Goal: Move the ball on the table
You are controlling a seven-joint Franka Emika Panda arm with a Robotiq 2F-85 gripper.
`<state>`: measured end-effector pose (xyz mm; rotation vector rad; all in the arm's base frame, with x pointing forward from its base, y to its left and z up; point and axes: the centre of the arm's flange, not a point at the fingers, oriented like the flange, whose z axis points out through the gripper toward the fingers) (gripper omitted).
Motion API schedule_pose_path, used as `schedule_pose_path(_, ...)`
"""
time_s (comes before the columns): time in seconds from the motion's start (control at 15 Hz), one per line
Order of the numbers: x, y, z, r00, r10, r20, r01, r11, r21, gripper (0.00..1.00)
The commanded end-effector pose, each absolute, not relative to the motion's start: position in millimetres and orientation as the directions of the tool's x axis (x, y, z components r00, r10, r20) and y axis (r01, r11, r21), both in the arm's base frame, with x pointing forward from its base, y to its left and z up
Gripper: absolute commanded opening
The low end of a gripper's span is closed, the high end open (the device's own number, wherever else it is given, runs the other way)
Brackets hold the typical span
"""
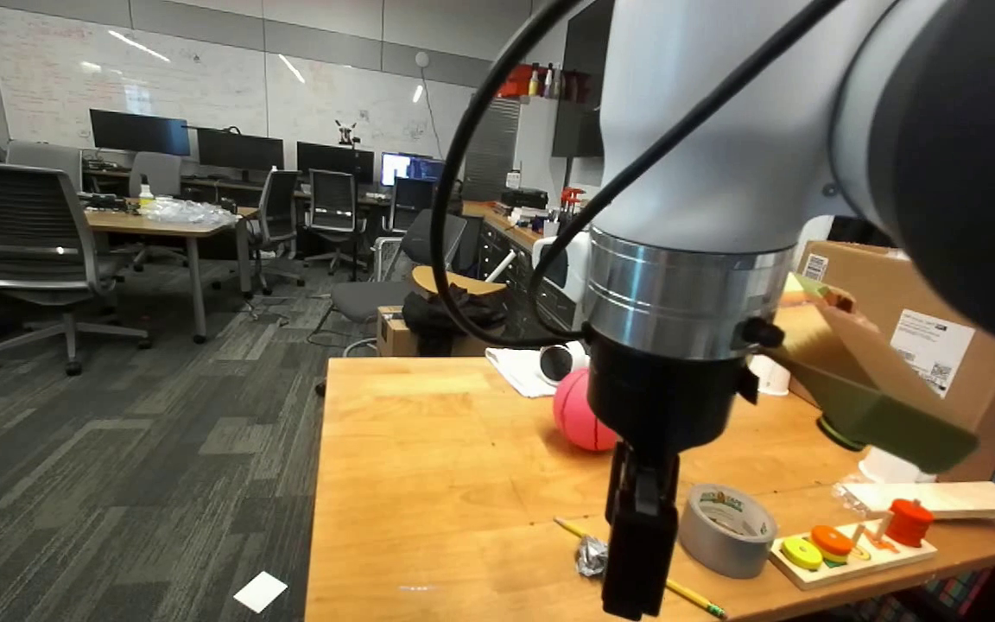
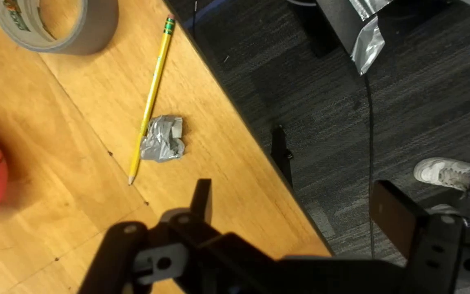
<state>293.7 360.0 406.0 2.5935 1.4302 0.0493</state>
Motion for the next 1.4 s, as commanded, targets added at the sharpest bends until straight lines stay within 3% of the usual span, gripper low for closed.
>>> schedule_pose_path(0.0,345.0,374.7,411.7,0.517,0.856,-0.01,0.851,-0.512,0.12,1.0)
schedule_pose_path(0.67,498.9,411.8,427.4,0.53,0.842,0.1,0.848,-0.529,-0.045,1.0)
schedule_pose_path(1.33,632.6,368.4,386.2,0.629,0.771,-0.098,0.76,-0.637,-0.13,1.0)
